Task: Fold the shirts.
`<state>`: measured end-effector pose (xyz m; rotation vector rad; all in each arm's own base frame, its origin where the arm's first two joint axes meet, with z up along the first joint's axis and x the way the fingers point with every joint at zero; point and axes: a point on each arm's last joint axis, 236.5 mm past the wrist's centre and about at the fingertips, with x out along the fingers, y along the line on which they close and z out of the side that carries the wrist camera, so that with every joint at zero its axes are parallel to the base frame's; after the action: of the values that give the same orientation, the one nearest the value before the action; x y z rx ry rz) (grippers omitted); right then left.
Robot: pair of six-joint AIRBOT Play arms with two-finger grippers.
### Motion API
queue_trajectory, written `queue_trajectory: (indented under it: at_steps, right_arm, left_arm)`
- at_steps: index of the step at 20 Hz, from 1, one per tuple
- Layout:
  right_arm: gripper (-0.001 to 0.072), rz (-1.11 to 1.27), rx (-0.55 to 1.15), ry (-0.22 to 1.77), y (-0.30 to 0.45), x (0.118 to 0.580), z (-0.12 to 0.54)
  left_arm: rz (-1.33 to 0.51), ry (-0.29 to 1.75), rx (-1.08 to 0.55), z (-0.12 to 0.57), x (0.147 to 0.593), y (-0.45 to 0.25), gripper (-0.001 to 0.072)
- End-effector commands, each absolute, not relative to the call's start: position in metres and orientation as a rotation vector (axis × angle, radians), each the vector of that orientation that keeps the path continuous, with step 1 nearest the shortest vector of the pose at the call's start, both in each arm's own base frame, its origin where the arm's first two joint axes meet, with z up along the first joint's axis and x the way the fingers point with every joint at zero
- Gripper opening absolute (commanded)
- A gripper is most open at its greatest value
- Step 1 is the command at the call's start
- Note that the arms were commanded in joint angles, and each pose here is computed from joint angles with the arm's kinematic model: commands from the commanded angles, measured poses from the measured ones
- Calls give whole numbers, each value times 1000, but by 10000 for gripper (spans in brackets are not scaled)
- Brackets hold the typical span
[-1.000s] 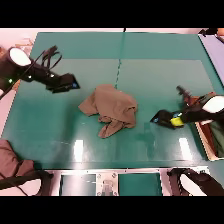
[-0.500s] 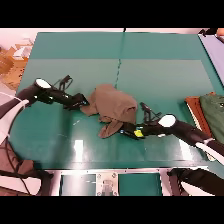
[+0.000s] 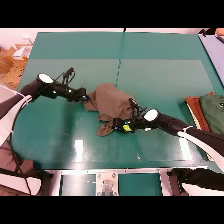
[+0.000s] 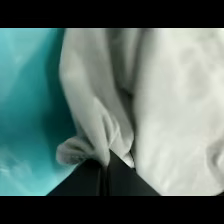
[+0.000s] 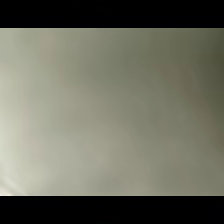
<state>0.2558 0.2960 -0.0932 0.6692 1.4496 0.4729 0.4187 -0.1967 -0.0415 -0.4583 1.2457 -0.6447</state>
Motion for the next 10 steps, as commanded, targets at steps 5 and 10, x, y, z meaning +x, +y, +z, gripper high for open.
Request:
queue_trajectory:
  at_steps: [5,10]
  right_arm:
    - [13,252,549,1360,117,292,-15]
    - [13,187,556,763,32,345,190]
  left_arm:
    - [-350,919,-147,125,449,-72,26]
    - [-302,424,-60,338,402,-52,26]
